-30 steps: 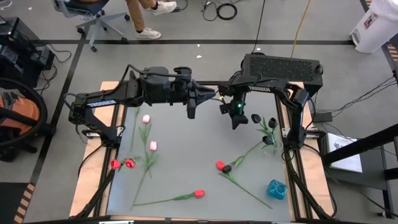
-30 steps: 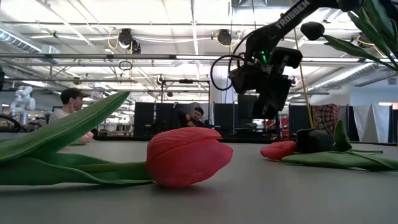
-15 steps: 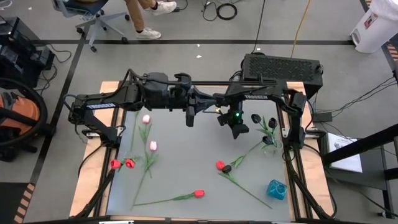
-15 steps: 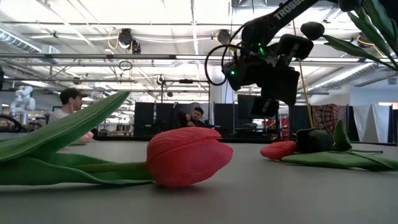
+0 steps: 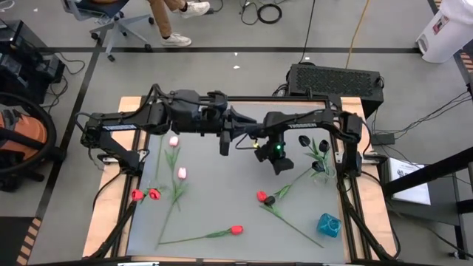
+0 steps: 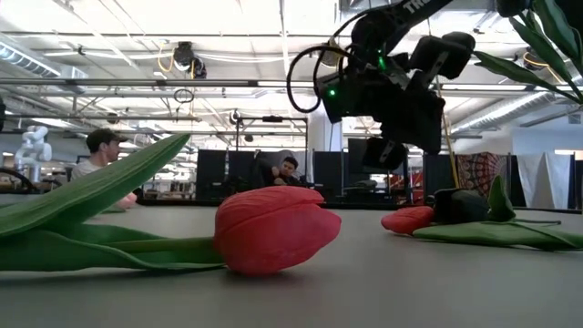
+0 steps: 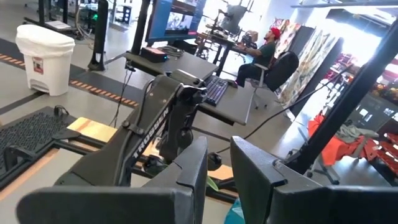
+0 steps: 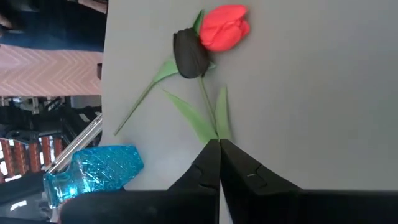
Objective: Sort flowers into vase by color
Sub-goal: Put the black tulip into the right transparent vase
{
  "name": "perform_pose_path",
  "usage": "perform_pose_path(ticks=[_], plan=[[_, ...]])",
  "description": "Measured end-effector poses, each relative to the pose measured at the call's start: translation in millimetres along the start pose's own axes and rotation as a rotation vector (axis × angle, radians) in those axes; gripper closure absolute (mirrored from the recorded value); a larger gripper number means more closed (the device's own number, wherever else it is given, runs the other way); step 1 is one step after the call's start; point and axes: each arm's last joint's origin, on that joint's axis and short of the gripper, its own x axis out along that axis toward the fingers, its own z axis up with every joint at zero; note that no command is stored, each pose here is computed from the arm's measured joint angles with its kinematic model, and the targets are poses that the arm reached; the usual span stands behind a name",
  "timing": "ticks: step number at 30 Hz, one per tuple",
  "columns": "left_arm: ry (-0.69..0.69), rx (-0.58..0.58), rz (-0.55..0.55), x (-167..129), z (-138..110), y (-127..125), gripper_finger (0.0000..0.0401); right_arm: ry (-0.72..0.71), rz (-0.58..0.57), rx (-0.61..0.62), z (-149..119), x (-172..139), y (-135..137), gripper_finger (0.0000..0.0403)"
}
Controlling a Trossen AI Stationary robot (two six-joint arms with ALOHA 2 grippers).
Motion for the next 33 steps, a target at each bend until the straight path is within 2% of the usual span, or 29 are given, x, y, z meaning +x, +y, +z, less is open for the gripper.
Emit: perform_pose_path(ticks=[8,11,18,23,33], plan=[[0.009,0.001,-0.002,-0.1,-1.3,-1.4,0.0324,0.102,-0.079,-0.043,7.4,15.2,12.4,0.0403],[0.070,0.011,0.019,-0.3,-7.1,0.8,0.0324,0.091,-0.093,-0.059,11.8,19.0,14.4,0.0403],[0.275,0.091,0.178,-5.0,-27.9,11.2,0.0324,0.087,-0.129,-0.055,15.6,22.0,15.2,0.0403],[0.383,0.128,0.235,-9.2,-37.6,15.5,0.0324,0.089,-0.132,-0.051,15.5,21.9,15.1,0.0403],[0.423,0.126,0.237,-11.0,-42.2,12.9,0.0324,0.134,-0.195,-0.095,19.0,28.5,19.7,0.0403]])
